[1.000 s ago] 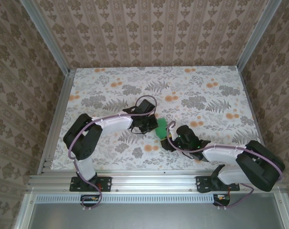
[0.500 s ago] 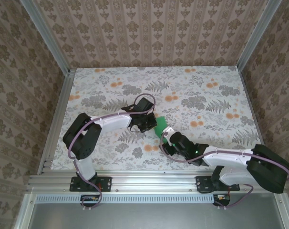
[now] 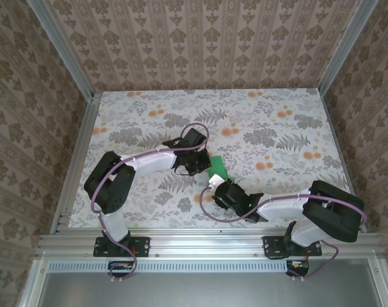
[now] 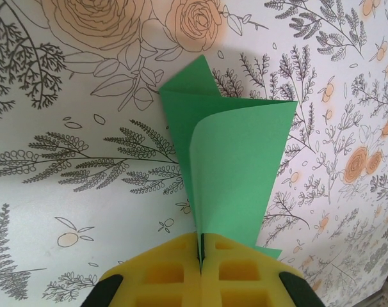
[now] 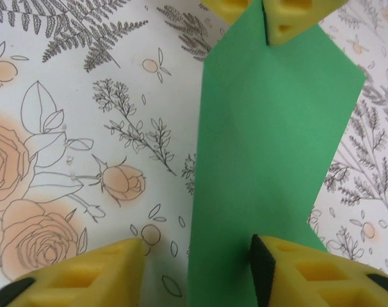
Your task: Fold a paper plane with a square sheet of paper (pick it up from the middle)
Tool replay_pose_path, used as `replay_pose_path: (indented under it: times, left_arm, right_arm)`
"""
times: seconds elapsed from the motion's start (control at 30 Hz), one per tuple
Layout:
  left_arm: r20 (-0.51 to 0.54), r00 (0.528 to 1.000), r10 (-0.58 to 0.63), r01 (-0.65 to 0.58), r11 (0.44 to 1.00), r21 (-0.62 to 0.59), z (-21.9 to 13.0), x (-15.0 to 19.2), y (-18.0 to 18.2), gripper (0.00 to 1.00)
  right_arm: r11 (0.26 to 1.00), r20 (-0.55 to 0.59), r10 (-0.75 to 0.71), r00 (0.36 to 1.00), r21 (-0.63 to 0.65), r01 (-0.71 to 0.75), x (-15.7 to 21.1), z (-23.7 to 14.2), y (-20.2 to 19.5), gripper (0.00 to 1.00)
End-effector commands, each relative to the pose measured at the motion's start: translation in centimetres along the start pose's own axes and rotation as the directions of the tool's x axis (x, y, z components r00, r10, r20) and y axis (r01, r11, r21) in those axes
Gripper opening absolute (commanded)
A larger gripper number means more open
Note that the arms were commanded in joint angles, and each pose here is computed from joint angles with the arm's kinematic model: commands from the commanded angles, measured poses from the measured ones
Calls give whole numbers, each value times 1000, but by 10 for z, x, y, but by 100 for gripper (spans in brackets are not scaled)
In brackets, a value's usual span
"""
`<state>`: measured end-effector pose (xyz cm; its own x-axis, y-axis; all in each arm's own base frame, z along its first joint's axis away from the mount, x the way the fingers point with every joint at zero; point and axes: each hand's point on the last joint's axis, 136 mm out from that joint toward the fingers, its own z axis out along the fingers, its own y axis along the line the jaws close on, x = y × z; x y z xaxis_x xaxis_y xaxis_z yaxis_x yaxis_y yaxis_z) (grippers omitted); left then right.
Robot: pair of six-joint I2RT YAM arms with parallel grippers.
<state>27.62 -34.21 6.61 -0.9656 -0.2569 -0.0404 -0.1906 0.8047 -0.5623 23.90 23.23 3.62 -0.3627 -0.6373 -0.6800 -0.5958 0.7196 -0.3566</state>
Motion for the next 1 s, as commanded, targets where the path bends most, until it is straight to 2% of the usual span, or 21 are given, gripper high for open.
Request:
replay_pose_path:
  times: [0.0,0.07,0.3,0.43,0.47,0.53,0.6,0.7,0.8,0.97]
  left_arm:
    - [-20,1000,5,-5,1000,-20,4,-2,4,0]
    - [-21,1000,3,-4,1000,-21,4,-2,4,0]
    - [-18,1000,4,-5,1000,-18,2,-3,2,2]
    - [-11,1000,10,-10,1000,-19,0,-4,2,14]
    - [-7,1000,10,-10,1000,-19,-2,-4,2,20]
    - [0,1000,14,-14,1000,-15,-5,-5,2,25]
    - [16,1000,20,-20,1000,-12,-10,-7,1,42]
    - [53,998,33,-32,999,-12,-22,-10,2,54]
    - [103,994,40,-40,999,-4,-37,-14,2,66]
    - [145,987,68,-69,998,3,-50,-14,4,67]
  right_arm:
    - [999,51,-7,999,49,5,-17,2,-6,42]
    - [999,51,-8,999,50,6,-17,2,-6,39]
    - [998,48,23,999,66,-26,-11,3,-8,18]
    - [997,46,77,996,18,-78,-9,5,-2,7]
    - [994,43,109,993,-1,-109,-8,6,-2,5]
    - [986,40,160,986,-48,-159,-8,6,3,3]
    - [968,45,232,972,-105,-226,-11,6,6,1]
    - [910,33,377,926,-198,-364,-13,6,6,0]
    - [820,4,515,857,-296,-490,-18,5,4,0]
    - [633,-69,691,720,-423,-648,-25,6,-3,0]
